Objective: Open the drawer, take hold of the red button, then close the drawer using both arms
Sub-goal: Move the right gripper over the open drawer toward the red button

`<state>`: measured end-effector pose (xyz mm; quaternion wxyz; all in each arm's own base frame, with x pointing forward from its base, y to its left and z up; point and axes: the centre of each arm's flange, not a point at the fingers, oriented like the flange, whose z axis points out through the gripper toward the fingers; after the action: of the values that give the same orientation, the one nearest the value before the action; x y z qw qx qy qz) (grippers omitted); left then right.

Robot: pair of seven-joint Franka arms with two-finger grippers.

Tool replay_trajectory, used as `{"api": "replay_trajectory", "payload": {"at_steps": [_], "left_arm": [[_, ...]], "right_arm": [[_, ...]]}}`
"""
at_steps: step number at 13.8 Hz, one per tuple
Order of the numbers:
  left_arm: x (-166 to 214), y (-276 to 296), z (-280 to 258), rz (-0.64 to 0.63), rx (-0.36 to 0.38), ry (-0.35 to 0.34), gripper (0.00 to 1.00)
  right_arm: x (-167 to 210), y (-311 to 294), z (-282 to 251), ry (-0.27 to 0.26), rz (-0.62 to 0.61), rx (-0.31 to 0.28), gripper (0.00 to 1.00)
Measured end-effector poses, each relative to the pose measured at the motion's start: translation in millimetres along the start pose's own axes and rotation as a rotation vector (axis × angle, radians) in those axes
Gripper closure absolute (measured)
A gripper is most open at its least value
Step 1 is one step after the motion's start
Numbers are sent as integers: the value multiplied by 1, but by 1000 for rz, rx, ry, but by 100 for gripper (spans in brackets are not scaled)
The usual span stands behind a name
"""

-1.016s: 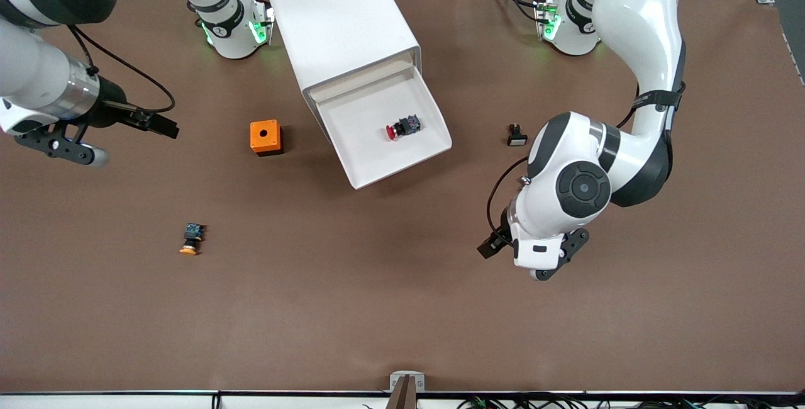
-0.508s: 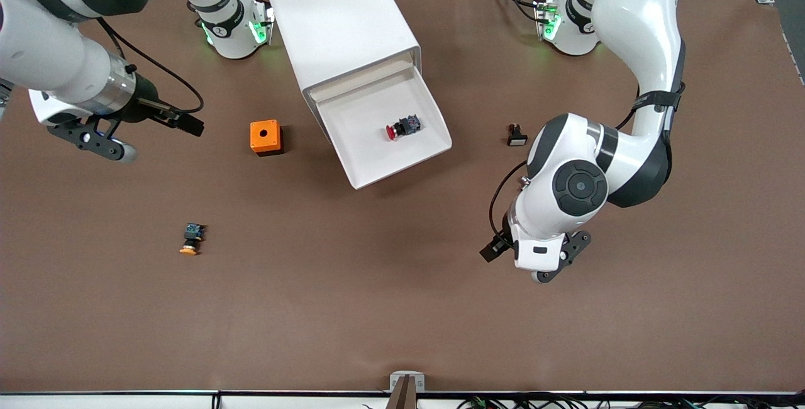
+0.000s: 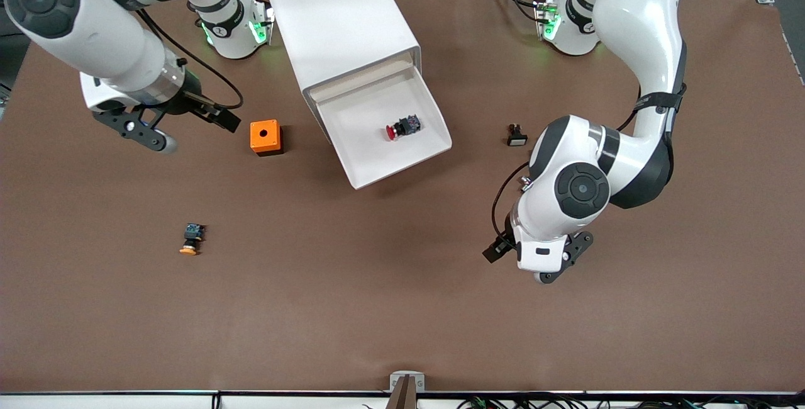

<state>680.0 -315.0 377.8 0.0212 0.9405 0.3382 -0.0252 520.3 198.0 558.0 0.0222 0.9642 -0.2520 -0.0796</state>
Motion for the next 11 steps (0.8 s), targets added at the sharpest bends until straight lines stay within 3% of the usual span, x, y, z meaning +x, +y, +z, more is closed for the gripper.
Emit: {"api": "replay_trajectory", "payload": {"at_steps": [11], "left_arm": [[0, -3, 9, -1, 19, -4, 0]], "right_arm": [[-73, -92, 42, 37, 200, 0, 0]]}}
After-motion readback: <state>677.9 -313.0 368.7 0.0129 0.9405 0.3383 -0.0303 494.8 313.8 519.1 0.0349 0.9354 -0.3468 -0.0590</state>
